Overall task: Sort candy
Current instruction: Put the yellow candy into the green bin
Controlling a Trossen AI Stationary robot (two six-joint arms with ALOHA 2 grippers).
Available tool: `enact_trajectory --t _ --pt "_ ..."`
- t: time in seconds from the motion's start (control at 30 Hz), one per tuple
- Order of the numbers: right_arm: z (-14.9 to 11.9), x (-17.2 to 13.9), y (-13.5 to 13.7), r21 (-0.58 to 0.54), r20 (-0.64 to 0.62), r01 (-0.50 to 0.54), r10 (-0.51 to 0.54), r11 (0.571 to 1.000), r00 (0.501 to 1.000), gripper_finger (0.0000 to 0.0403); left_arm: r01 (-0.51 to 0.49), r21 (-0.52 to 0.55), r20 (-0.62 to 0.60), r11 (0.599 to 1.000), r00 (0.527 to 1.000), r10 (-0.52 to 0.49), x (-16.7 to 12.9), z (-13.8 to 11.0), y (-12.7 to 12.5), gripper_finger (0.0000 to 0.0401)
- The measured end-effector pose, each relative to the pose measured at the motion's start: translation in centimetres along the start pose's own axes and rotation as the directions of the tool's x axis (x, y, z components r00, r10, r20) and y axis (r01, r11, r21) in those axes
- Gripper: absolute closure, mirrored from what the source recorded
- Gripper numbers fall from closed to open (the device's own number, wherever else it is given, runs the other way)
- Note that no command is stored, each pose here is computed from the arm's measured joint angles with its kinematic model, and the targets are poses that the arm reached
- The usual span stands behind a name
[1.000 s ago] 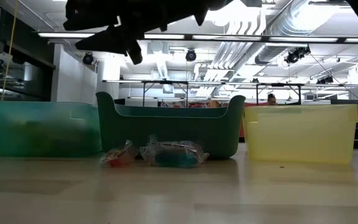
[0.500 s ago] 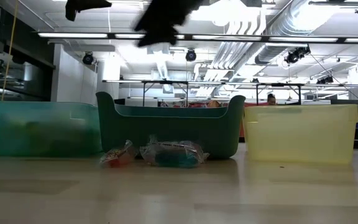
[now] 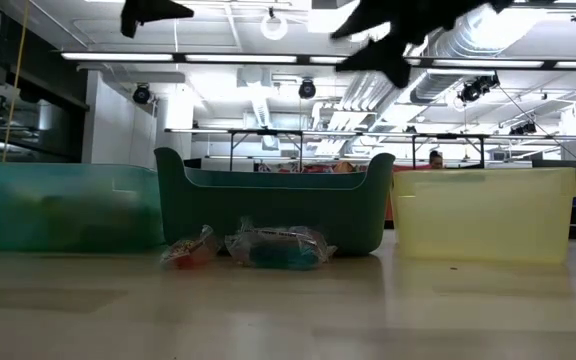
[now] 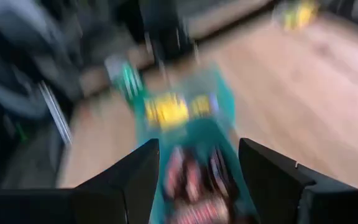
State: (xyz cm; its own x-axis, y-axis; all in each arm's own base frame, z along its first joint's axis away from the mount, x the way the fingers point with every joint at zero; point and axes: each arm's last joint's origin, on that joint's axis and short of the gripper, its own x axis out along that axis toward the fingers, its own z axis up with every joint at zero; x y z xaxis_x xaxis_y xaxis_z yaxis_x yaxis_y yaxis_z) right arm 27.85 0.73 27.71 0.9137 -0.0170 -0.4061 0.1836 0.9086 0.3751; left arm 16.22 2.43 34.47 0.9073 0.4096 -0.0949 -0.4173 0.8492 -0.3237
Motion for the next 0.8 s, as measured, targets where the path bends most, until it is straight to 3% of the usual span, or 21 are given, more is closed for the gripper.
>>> enact_trajectory --t 0.13,0.23,0.43,0.63,0.8 --pt "0.5 -2.3 -0.1 0.065 0.277 -0.053 0.033 0.996 0.96 0.0187 0.092 -0.008 0.012 0.996 0.996 -0.092 1.4 0.0 -0.8 0.0183" --pt "1.0 -3.2 0.0 0.003 0.402 -0.081 0.073 0.997 0.913 0.0187 0.196 -0.045 0.008 0.979 0.981 -0.196 2.2 -0.1 -1.5 0.0183" --pt "1.4 -3.4 0.3 -0.082 0.427 -0.059 0.089 0.995 0.9 0.0187 0.333 -0.092 0.044 0.939 0.943 -0.33 2.4 -1.7 -3.1 0.0183" --pt "1.3 -3.4 0.2 -0.081 0.417 -0.054 0.083 0.995 0.905 0.0187 0.278 -0.158 0.089 0.947 0.96 -0.267 2.1 -5.4 -3.1 0.0183" --pt "1.1 -3.3 0.1 -0.08 0.398 -0.043 0.072 0.996 0.915 0.0187 0.216 -0.177 0.109 0.96 0.974 -0.199 1.9 -5.7 -2.7 0.0183"
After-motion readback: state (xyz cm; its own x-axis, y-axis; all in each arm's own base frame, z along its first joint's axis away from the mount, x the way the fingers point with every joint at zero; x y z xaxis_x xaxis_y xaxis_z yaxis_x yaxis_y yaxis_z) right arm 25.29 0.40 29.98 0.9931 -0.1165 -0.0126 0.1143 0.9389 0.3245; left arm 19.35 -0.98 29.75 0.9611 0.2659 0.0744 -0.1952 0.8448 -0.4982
